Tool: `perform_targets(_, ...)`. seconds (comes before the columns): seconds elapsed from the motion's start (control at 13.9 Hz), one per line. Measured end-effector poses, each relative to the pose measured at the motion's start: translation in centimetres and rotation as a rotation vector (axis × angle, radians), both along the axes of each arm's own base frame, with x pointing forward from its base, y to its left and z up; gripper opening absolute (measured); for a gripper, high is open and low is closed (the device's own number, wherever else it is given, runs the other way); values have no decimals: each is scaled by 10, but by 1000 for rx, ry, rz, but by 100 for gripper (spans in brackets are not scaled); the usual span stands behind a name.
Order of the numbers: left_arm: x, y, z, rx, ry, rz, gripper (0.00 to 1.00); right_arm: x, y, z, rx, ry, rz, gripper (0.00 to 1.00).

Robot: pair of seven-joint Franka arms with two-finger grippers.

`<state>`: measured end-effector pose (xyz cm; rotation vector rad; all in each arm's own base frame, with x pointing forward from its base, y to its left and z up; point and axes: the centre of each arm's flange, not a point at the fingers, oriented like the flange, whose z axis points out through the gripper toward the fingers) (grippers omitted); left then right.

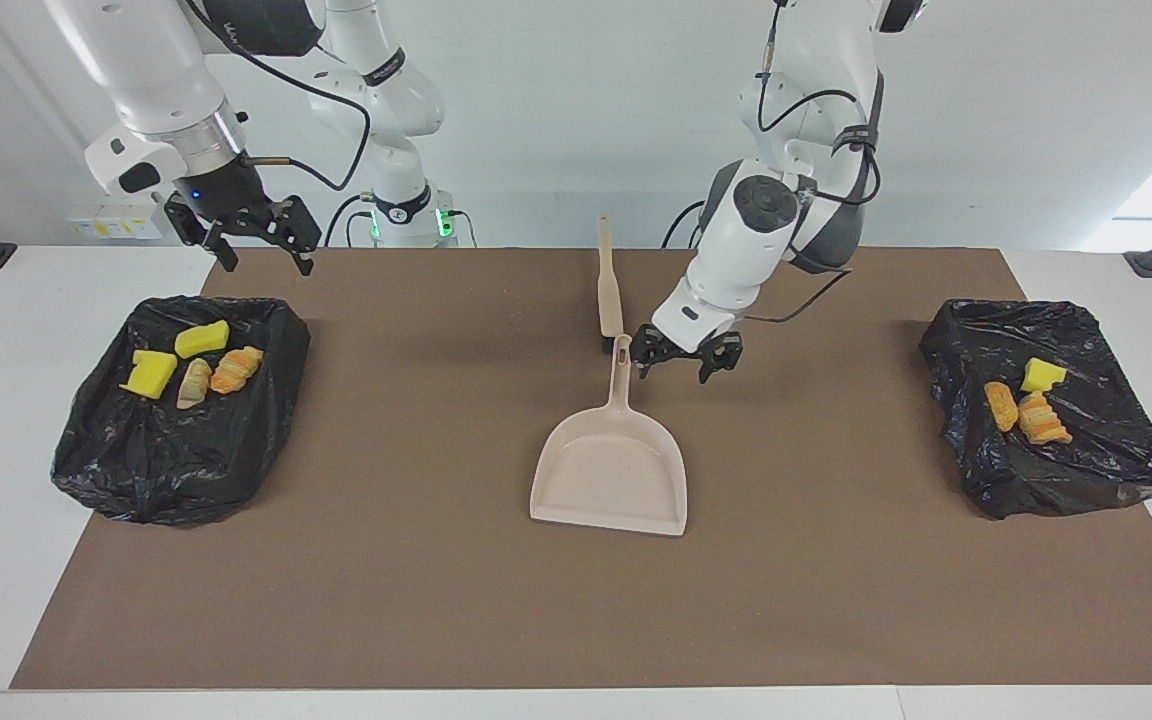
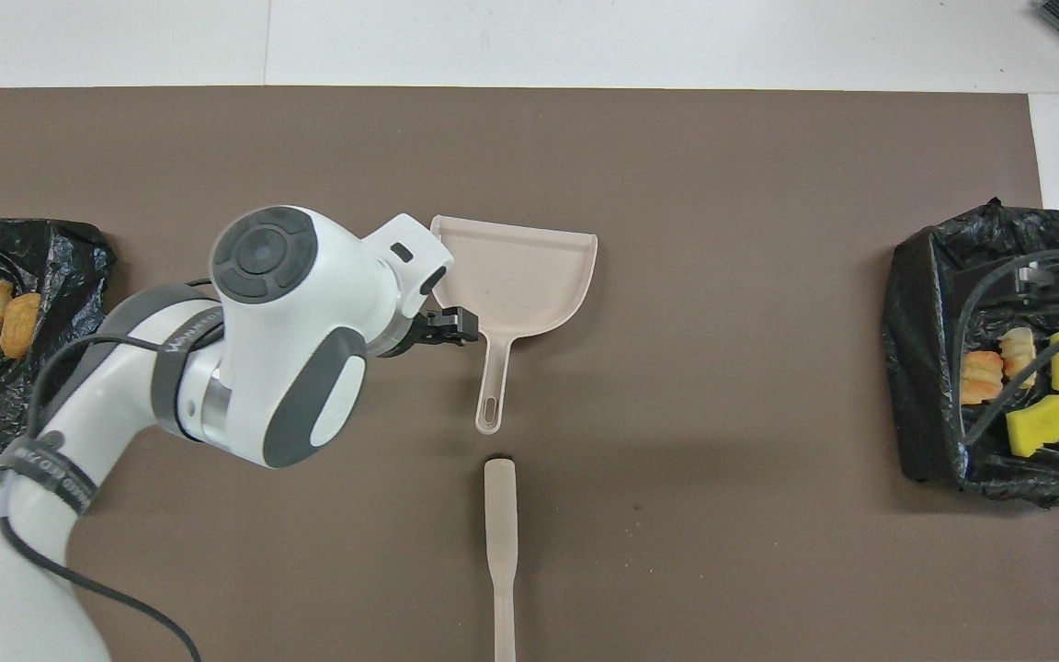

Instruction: Sweep and dump trash in bin

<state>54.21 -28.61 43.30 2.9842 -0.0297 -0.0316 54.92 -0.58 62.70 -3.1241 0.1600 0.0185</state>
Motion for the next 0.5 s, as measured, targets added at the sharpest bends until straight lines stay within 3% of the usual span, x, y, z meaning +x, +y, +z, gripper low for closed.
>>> perform_targets(0.5, 8, 138, 83, 12, -17, -21, 100, 0, 0, 0, 0, 0, 0, 100)
